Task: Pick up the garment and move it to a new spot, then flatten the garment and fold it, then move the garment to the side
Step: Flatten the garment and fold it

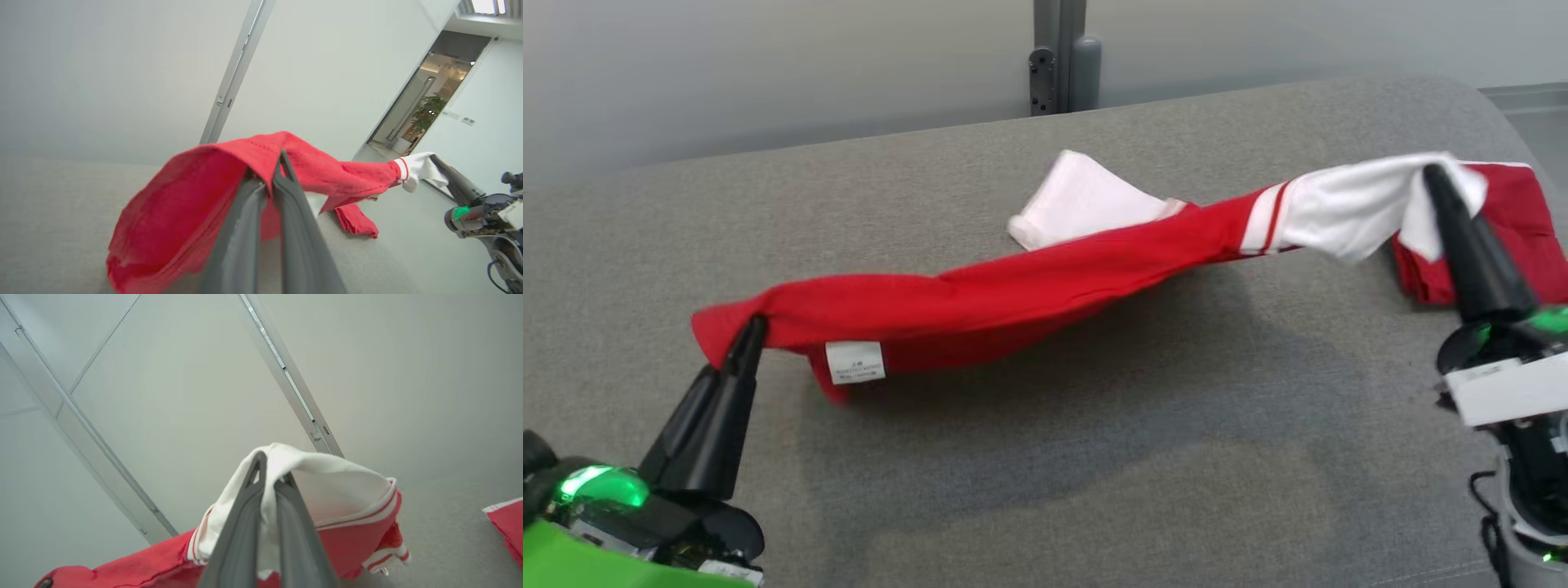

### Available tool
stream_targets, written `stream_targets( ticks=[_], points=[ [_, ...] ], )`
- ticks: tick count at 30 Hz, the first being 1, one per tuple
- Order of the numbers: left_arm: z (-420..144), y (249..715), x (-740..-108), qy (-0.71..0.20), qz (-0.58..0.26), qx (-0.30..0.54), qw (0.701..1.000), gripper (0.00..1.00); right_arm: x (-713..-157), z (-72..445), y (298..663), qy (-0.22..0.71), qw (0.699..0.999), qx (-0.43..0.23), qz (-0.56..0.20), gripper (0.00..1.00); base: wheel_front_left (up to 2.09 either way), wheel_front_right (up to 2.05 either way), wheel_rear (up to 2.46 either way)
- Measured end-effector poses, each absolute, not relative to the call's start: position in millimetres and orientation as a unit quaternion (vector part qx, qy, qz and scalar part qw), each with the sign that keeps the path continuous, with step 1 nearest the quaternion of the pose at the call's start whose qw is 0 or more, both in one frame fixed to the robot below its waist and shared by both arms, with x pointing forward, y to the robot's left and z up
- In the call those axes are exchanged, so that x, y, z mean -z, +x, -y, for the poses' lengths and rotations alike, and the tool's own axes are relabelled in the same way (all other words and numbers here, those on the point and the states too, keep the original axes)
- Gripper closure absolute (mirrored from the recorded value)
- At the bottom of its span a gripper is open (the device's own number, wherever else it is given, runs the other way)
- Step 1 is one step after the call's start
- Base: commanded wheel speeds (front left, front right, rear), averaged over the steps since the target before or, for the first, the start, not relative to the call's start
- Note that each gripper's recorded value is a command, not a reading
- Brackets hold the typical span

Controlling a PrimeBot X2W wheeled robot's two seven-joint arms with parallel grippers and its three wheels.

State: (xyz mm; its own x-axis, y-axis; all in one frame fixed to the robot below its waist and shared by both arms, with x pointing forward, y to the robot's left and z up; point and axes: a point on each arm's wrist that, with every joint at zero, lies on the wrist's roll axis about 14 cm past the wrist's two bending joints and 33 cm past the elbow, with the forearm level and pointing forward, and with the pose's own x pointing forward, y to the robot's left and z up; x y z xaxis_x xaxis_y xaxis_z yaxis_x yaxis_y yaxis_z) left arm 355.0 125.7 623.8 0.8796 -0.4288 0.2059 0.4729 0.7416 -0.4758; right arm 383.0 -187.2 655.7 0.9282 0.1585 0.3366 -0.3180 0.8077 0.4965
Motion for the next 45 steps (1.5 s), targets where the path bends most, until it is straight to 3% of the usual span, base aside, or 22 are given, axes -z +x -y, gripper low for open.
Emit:
stream_targets(
  ticks=[5, 10, 18, 22, 27, 31, 37, 41, 45],
  points=[
    [-99, 353, -680, -0.268, 0.07, 0.315, 0.908, 1.0, -735, 201, 365, 0.262, 0.923, -0.161, 0.232, 1.0, 0.0, 0.0, 0.0],
    [-77, 380, -708, -0.234, 0.059, 0.365, 0.899, 1.0, -777, 213, 381, 0.217, 0.925, -0.17, 0.262, 1.0, 0.0, 0.0, 0.0],
    [-73, 515, -720, -0.205, 0.033, 0.32, 0.925, 1.0, -788, 222, 491, 0.175, 0.949, -0.143, 0.219, 1.0, 0.0, 0.0, 0.0],
    [-90, 599, -727, -0.168, 0.072, 0.241, 0.953, 1.0, -800, 213, 559, 0.166, 0.949, -0.132, 0.233, 1.0, 0.0, 0.0, 0.0],
    [-106, 677, -711, -0.145, 0.114, 0.178, 0.967, 1.0, -790, 206, 633, 0.164, 0.948, -0.102, 0.252, 1.0, 0.0, 0.0, 0.0],
    [-121, 719, -673, -0.122, 0.123, 0.14, 0.975, 1.0, -752, 196, 674, 0.187, 0.949, -0.098, 0.235, 1.0, 0.0, 0.0, 0.0],
    [-129, 740, -544, -0.135, 0.021, 0.127, 0.982, 1.0, -616, 191, 700, 0.212, 0.966, -0.084, 0.124, 1.0, 0.0, 0.0, 0.0],
    [-135, 701, -433, -0.142, -0.098, 0.118, 0.978, 1.0, -524, 187, 670, 0.247, 0.965, -0.073, 0.048, 1.0, 0.0, 0.0, 0.0],
    [-148, 654, -383, -0.176, -0.155, 0.099, 0.967, 1.0, -459, 188, 610, 0.256, 0.965, -0.058, -0.011, 1.0, 0.0, 0.0, 0.0]
  ],
)
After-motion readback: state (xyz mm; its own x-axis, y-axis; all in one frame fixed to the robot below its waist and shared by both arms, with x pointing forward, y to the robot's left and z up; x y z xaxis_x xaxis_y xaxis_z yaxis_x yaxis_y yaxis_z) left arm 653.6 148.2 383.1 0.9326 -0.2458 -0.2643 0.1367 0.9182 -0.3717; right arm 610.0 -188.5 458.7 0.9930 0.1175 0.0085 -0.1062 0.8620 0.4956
